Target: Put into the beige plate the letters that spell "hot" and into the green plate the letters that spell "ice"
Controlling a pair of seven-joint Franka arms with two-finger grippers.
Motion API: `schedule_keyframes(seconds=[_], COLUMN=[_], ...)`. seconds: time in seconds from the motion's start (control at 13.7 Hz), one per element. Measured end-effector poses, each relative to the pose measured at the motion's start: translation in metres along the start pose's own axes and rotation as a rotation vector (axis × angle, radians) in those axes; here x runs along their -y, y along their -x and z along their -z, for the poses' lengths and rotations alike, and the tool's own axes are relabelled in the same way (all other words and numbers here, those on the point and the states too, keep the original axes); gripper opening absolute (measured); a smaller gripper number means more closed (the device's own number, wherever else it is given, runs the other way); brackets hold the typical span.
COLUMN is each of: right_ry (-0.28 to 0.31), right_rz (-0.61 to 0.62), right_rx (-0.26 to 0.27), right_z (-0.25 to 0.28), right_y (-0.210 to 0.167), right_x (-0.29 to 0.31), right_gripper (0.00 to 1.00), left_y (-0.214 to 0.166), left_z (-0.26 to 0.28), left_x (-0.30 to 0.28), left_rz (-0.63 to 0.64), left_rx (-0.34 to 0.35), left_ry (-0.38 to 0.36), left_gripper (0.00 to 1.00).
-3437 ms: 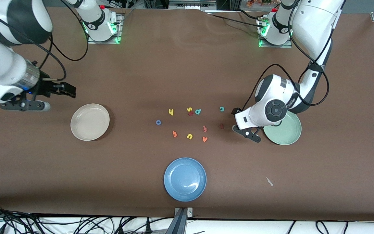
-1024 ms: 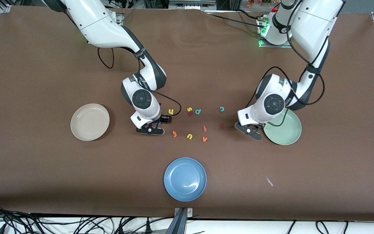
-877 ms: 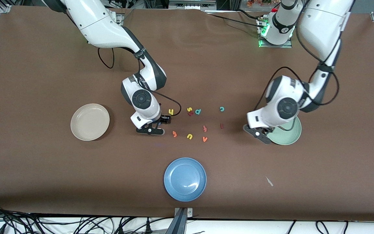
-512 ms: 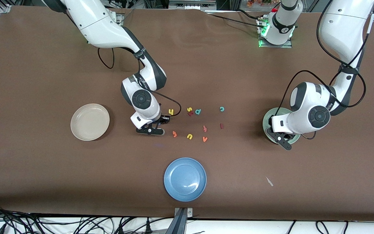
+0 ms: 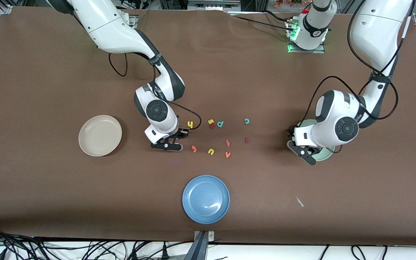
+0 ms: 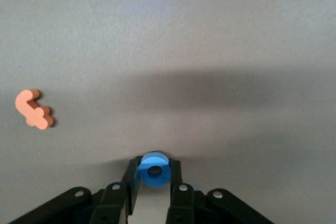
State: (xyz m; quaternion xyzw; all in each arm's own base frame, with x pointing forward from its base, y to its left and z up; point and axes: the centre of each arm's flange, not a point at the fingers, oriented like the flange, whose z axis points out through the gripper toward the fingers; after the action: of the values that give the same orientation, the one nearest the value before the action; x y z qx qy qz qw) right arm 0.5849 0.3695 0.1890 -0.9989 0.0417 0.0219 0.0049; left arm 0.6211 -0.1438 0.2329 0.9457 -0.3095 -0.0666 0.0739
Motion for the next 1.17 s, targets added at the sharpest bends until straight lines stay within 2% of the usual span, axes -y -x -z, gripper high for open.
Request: schedule_keyframes(seconds=[0.37, 0.44, 0.66, 0.88, 1.1, 1.17], right_ry=[0.011, 0.012, 0.019, 0.015, 0.013, 0.013], right_rz=[0.088, 0.102, 0.100, 0.036, 0.005, -0.001], right_rx=[0.013, 0.018, 0.053, 0.057, 0.068, 0.075], right_z=[0.078, 0.085, 0.086, 0.082, 0.079, 0.077], right_y=[-0.052, -0.057, -0.065, -0.060, -0.054, -0.052], right_x=[-0.092, -0.116, -0.216, -0.283, -0.322, -0.327], right_gripper=[0.27, 0.27, 0.27, 0.27, 0.27, 0.27], left_y=[-0.031, -0.035, -0.043, -0.038, -0.033, -0.033], left_z=[-0.008, -0.013, -0.038, -0.062, -0.076, -0.077], left_x=[-0.096, -0.117, -0.192, -0.193, -0.189, -0.189], left_rz=[0.302, 0.369, 0.580, 0.633, 0.642, 0.643], left_rx=[0.019, 0.031, 0.068, 0.049, 0.051, 0.051], left_ry=[0.048, 0.043, -0.030, -0.026, -0.023, -0.022], left_gripper=[1.00, 1.00, 1.00, 0.96, 0.61, 0.57])
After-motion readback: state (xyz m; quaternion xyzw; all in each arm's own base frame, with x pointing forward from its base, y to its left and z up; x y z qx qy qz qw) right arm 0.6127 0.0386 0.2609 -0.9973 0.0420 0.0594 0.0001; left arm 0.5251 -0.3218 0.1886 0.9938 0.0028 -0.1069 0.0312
